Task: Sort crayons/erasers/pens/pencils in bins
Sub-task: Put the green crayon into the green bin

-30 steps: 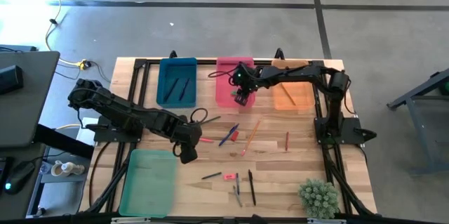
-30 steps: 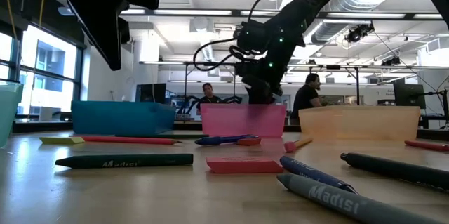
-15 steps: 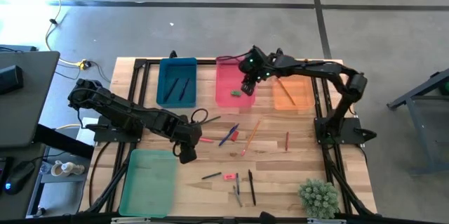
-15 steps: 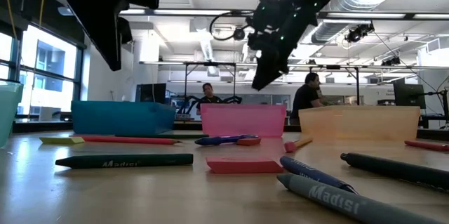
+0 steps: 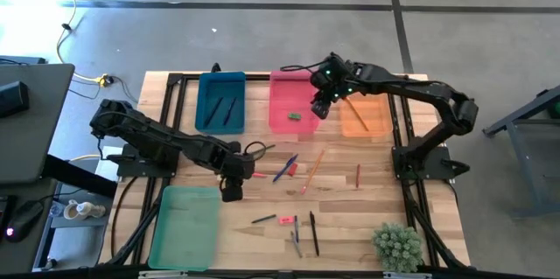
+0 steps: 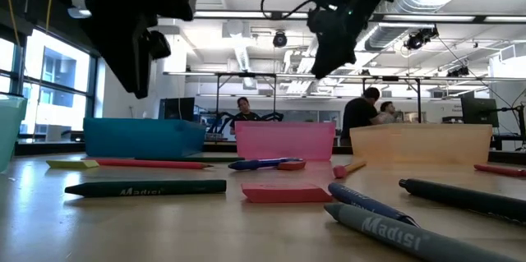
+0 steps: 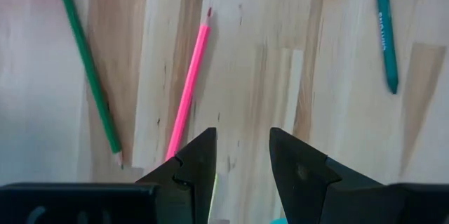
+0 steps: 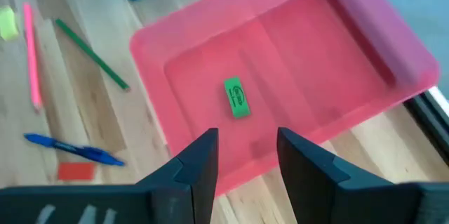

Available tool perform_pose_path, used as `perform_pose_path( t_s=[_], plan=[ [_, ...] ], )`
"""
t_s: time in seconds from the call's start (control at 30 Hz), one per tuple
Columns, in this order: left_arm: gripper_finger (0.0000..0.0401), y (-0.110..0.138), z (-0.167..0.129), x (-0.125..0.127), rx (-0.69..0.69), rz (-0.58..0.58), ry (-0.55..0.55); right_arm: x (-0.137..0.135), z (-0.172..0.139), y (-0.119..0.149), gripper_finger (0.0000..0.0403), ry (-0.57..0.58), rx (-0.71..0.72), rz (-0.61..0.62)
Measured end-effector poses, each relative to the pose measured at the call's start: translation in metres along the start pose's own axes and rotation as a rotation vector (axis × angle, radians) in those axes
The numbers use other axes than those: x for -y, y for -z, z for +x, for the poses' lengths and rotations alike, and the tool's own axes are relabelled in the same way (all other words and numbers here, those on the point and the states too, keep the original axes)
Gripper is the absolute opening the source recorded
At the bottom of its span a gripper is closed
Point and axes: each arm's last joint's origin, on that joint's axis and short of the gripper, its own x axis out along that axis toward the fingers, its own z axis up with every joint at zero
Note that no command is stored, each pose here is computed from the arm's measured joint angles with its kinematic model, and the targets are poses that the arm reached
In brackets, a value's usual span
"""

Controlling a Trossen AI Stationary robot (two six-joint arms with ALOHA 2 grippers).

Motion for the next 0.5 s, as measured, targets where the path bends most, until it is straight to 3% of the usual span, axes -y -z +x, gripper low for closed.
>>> perform_pose_path(
  t_s=[0.13, 0.27, 0.5],
  plan=[
    [0.0119, -0.004, 0.009, -0.001, -0.016, -0.035, 0.036, -0.002, -0.012, 0.000, 0.0138, -0.003, 0.023, 0.093],
    [0.0119, -0.005, 0.013, 0.002, -0.027, -0.140, 0.071, -0.005, -0.022, 0.003, 0.0138, -0.008, 0.023, 0.184],
    [0.0119, -0.012, 0.012, 0.020, 0.066, -0.249, 0.156, -0.023, -0.025, 0.007, 0.0138, -0.026, -0.010, 0.241]
  ],
)
